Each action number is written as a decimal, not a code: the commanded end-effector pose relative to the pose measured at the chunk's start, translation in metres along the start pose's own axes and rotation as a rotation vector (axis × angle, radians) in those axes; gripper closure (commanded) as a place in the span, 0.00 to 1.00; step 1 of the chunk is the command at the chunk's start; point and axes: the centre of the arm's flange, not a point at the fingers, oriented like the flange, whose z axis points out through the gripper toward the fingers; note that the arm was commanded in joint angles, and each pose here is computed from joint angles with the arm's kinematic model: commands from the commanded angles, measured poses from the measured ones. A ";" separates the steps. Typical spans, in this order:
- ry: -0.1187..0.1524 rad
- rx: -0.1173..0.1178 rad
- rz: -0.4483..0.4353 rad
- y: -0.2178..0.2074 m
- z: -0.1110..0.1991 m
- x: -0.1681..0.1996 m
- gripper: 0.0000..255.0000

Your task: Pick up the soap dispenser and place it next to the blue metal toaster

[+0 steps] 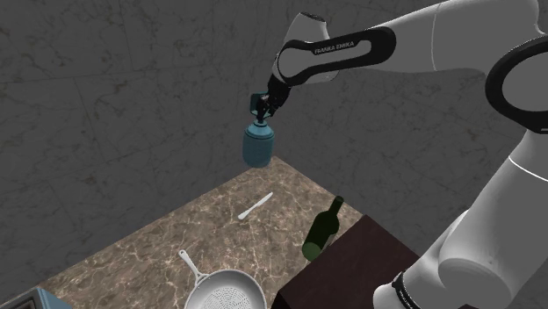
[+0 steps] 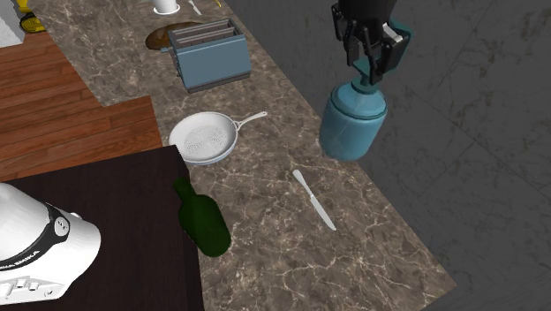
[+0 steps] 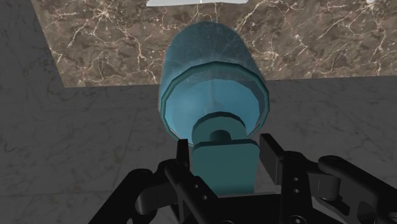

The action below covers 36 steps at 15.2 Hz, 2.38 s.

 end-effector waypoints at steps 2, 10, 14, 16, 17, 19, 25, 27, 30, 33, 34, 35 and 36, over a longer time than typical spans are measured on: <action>0.001 0.000 0.000 0.001 -0.017 0.005 1.00; 0.001 0.000 0.000 0.001 -0.057 0.017 1.00; 0.001 0.000 0.000 0.001 -0.077 0.023 1.00; 0.001 0.000 0.000 0.001 -0.088 0.026 1.00; 0.001 0.000 0.000 0.001 -0.093 0.028 1.00; 0.001 0.000 0.000 0.001 -0.103 0.031 1.00; 0.001 0.000 0.000 0.002 -0.133 0.040 1.00; 0.001 0.000 0.000 0.002 -0.140 0.042 1.00; 0.001 0.000 0.000 -0.037 -0.143 0.033 1.00; 0.001 0.000 0.000 -0.075 -0.146 0.023 1.00; 0.001 0.000 0.000 -0.088 -0.147 0.020 1.00; 0.001 0.000 0.000 -0.100 -0.148 0.017 1.00; 0.001 0.000 0.000 -0.113 -0.150 0.013 1.00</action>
